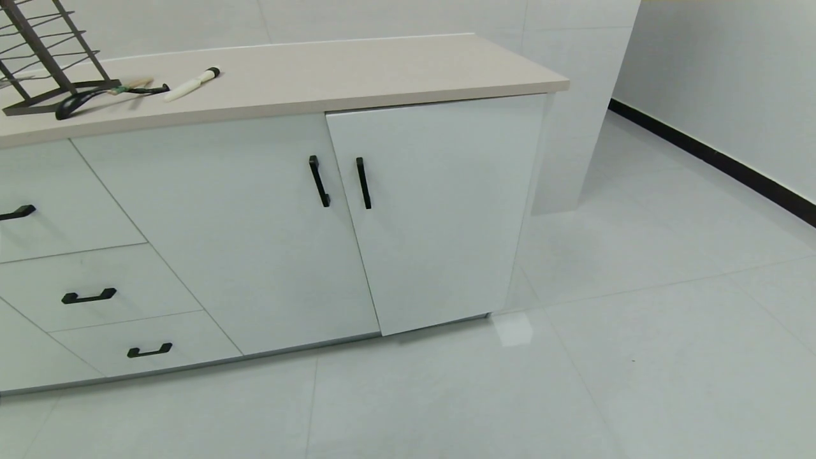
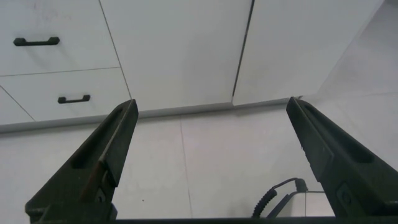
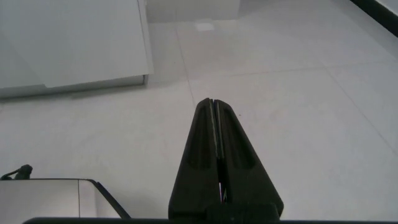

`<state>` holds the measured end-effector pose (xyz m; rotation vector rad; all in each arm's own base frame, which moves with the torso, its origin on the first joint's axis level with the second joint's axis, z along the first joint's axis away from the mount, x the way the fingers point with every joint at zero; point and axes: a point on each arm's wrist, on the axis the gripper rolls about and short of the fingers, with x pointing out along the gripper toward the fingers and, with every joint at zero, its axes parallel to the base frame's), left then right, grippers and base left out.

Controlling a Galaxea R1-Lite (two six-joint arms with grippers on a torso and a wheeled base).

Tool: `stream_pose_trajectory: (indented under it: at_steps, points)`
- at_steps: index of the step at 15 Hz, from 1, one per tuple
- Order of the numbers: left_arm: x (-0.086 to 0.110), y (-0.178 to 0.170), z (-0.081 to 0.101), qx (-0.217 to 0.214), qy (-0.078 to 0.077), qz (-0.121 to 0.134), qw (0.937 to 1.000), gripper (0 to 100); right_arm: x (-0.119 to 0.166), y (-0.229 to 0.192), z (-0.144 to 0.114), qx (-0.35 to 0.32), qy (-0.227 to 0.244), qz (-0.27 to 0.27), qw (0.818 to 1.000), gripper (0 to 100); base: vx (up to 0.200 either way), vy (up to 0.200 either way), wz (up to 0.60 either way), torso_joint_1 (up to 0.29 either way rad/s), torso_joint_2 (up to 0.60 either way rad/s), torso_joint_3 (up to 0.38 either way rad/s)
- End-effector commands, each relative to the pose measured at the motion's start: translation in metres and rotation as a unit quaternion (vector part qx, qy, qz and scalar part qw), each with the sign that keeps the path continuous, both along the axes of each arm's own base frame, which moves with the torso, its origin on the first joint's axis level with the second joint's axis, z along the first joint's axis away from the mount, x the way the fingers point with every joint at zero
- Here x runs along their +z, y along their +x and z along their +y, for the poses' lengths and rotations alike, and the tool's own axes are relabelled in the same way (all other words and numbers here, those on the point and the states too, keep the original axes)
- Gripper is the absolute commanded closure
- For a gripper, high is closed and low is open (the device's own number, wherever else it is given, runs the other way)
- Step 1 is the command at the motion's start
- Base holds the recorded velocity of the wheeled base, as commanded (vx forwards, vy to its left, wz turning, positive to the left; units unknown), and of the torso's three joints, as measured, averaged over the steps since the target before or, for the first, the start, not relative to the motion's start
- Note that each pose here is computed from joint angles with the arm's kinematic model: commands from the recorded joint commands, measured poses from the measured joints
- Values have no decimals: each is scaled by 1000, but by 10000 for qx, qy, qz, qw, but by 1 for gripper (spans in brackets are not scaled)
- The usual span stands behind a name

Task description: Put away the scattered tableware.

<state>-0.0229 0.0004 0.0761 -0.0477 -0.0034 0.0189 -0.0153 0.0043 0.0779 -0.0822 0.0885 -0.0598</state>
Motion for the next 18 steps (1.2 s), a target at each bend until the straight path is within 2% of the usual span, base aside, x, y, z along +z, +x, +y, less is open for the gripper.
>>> stream_pose_trajectory:
  at_steps: [1,3,5,15,18]
  points:
    - [0,0,0,-3,-7,-1,10000,0,0,1,0,4,9,44,10000,100,0,200,0,-2,-2,2]
    - [0,0,0,5,-7,-1,10000,0,0,1,0,12,10,44,10000,100,0,200,0,7,10,-2]
    - [0,0,0,59,-15,-1,10000,0,0,1,0,28,4,44,10000,100,0,0,0,0,0,0]
    - [0,0,0,82,-15,-1,10000,0,0,1,0,24,-33,62,10000,100,0,0,600,4,0,2]
    - [0,0,0,89,-7,-1,10000,0,0,1,0,24,-35,47,10000,100,67,67,0,-1,1,2]
